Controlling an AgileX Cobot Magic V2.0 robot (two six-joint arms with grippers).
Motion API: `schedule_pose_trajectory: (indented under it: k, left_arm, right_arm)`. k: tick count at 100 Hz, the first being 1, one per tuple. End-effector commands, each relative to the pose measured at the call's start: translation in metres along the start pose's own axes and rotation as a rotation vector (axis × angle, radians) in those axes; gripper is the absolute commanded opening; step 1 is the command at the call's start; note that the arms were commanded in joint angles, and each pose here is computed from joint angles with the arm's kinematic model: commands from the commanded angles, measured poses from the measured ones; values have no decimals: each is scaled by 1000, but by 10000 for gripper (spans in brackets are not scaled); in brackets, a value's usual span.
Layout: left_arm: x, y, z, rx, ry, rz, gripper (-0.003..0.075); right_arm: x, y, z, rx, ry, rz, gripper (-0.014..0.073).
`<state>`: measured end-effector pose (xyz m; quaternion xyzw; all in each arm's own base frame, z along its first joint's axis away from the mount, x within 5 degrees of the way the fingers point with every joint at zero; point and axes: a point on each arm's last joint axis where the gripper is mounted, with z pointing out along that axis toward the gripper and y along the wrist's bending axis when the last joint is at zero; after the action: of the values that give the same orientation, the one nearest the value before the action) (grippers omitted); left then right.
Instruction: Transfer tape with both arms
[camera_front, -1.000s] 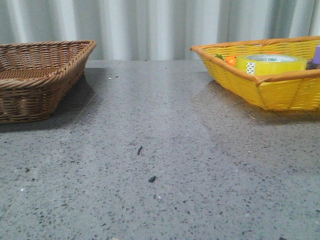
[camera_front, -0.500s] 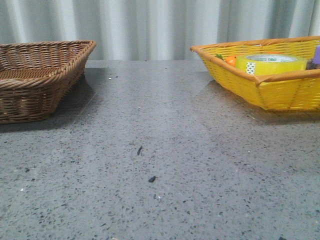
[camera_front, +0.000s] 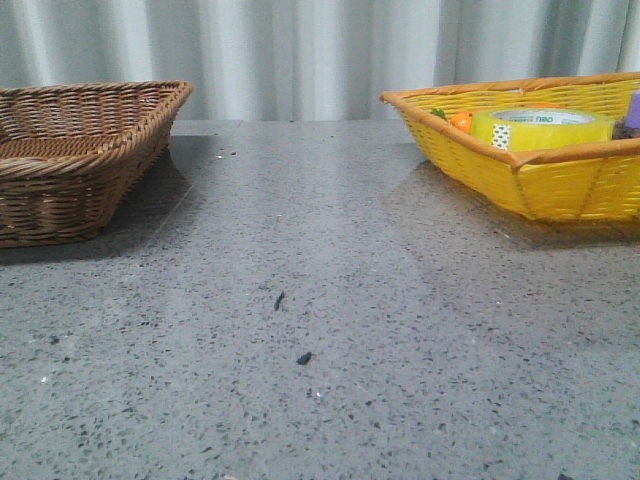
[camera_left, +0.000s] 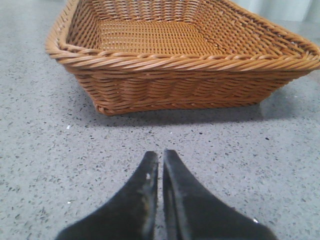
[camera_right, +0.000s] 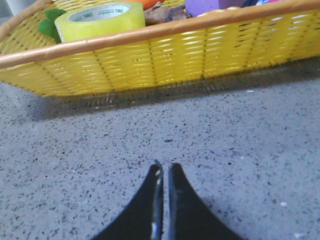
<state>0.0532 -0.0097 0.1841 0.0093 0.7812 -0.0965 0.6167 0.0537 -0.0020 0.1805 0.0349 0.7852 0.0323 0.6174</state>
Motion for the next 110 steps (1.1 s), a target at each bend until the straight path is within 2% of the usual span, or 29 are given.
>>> schedule_pose_trajectory:
  k: [1, 40, 50, 55, 64, 66, 77, 91, 105, 110]
  left_arm:
    - [-6, 0, -2, 7, -104, -3, -20]
    - [-6, 0, -2, 6, -107, 2, -20]
    - [-8, -1, -2, 14, -129, -23, -20]
    - [-11, -2, -2, 31, -157, -80, -20]
    - [-14, -4, -3, 82, -190, -292, -20]
    - [-16, -5, -3, 94, -201, -352, -20]
    - [-19, -5, -4, 116, -237, -474, -20]
    - [-26, -2, -6, 120, -313, -580, -20]
    - [-35, 0, -10, 121, -380, -600, -20]
    - [-40, -2, -12, 131, -379, -573, -20]
  right_arm:
    - [5, -1, 1, 8, -13, -18, -64]
    - [5, -1, 1, 9, -14, -20, -64]
    - [0, 0, 1, 1, -71, -56, -64]
    - [-6, 2, 0, -22, -130, -45, -64]
    - [-17, 6, -2, -70, -253, -19, -64]
    - [-19, 7, -3, -81, -280, -11, -64]
    - [-30, 10, -7, -131, -408, 65, -64]
    - [-31, 9, -7, -143, -407, 174, -63]
    - [-35, 7, -9, -169, -426, 377, -62]
    - [-41, 7, -12, -178, -450, 407, -62]
